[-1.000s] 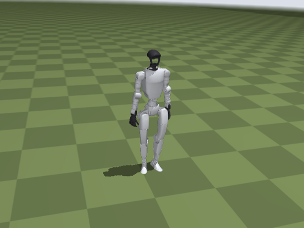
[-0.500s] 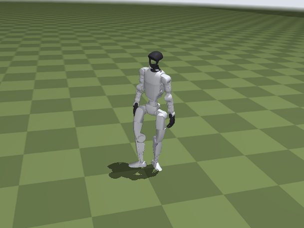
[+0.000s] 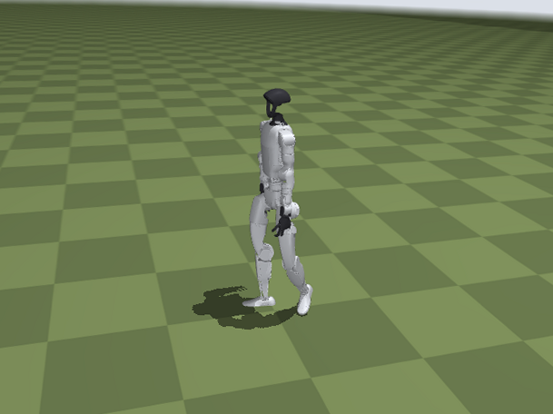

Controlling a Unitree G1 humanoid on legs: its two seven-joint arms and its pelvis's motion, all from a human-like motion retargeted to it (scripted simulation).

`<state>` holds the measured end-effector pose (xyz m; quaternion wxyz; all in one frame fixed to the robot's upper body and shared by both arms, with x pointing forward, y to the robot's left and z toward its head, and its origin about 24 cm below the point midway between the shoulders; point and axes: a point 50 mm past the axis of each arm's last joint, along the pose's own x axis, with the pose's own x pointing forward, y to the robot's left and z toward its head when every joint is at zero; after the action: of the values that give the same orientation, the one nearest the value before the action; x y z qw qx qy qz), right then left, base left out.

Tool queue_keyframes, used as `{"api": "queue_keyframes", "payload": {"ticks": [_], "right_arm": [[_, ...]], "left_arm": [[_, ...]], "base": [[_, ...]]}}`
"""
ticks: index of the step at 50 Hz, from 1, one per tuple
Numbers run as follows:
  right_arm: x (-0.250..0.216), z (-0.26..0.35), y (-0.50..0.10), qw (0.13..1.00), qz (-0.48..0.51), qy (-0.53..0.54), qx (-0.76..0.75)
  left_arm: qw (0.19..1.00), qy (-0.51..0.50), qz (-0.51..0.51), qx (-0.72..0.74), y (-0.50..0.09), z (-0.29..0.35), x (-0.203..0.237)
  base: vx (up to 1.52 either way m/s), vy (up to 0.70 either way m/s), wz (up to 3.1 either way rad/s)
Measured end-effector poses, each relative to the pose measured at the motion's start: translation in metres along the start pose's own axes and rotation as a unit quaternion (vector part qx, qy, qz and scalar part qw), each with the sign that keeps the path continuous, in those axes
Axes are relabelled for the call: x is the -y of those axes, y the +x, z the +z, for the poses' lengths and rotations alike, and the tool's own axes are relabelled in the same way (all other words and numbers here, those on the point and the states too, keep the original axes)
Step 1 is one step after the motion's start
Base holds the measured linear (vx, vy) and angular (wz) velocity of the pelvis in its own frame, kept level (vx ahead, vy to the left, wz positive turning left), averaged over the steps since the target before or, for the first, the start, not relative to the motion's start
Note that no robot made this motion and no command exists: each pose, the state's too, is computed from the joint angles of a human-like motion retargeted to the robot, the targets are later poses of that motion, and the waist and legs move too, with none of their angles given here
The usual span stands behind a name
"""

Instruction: Upper body actions

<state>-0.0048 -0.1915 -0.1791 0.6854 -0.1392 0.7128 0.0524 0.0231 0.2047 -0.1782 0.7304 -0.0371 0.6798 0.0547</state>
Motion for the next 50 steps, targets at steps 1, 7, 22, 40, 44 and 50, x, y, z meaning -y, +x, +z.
{"api": "queue_keyframes", "payload": {"ticks": [1, 7, 22, 40, 44, 50], "right_arm": [[0.002, 0.003, 0.000, 1.000, -0.004, -0.018, 0.006], [0.014, 0.029, 0.000, 0.990, -0.028, -0.132, 0.048], [0.003, 0.023, -0.001, 0.993, -0.014, -0.110, 0.051], [0.014, 0.036, -0.002, 0.989, -0.032, -0.123, 0.077], [0.018, 0.037, -0.002, 0.986, -0.033, -0.146, 0.075], [0.029, 0.023, -0.001, 0.983, -0.054, -0.166, 0.056]], "left_arm": [[1.000, 0.002, -0.002, -0.001, 0.000, -0.002, 0.003], [1.000, 0.007, -0.005, -0.023, 0.001, -0.018, 0.014], [0.995, -0.038, 0.007, -0.095, -0.004, -0.055, 0.003], [1.000, -0.001, 0.012, -0.026, -0.002, -0.014, -0.010], [1.000, -0.010, 0.001, -0.010, -0.001, -0.002, -0.003], [0.999, -0.022, -0.004, -0.034, 0.000, -0.015, 0.006]], "base": [[0.07, -0.01, -0.81], [0.07, 0.05, -0.74], [0.13, 0.04, -0.28], [0.00, -0.01, 0.70], [-0.13, 0.06, 1.64], [-0.10, 0.14, 2.70]]}}
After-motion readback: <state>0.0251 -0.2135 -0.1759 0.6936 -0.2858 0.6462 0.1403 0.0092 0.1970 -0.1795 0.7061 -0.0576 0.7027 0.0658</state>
